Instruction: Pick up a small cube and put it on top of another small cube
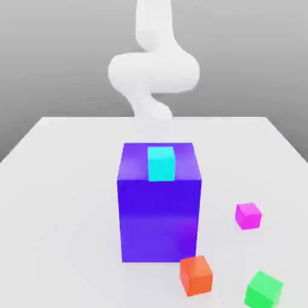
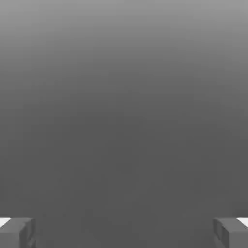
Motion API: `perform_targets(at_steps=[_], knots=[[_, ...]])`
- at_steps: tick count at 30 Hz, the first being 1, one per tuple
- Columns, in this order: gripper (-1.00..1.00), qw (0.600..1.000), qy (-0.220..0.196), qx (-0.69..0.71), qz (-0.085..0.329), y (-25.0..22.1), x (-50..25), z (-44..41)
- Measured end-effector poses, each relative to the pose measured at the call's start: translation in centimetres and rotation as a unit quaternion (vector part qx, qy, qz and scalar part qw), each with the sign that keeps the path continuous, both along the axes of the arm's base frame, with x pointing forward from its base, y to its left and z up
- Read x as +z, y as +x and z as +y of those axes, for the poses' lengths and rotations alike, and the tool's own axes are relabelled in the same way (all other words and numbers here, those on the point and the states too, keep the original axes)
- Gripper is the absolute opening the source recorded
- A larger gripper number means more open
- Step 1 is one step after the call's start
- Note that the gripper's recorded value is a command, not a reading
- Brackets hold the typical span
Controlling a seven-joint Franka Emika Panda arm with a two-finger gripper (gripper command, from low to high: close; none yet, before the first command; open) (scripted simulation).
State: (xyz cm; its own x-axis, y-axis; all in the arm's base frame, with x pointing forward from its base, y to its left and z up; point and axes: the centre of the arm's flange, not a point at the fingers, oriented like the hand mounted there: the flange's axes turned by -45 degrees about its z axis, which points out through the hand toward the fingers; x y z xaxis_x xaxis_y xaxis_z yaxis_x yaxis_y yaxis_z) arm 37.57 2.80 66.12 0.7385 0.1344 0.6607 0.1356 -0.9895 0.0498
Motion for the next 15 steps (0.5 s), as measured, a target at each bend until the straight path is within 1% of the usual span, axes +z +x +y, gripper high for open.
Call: perform_targets(at_steps=[4, 8, 11, 15], knots=[[0.0, 0.986, -0.062, 0.142, 0.063, 3.2, -9.9, 6.1], [0.0, 0.944, -0.121, 0.283, 0.116, 3.1, -19.9, 12.3], [0.0, 0.894, -0.165, 0.389, 0.15, 1.0, -27.4, 16.4], [0.0, 0.804, -0.217, 0.52, 0.188, -4.1, -36.6, 20.2]])
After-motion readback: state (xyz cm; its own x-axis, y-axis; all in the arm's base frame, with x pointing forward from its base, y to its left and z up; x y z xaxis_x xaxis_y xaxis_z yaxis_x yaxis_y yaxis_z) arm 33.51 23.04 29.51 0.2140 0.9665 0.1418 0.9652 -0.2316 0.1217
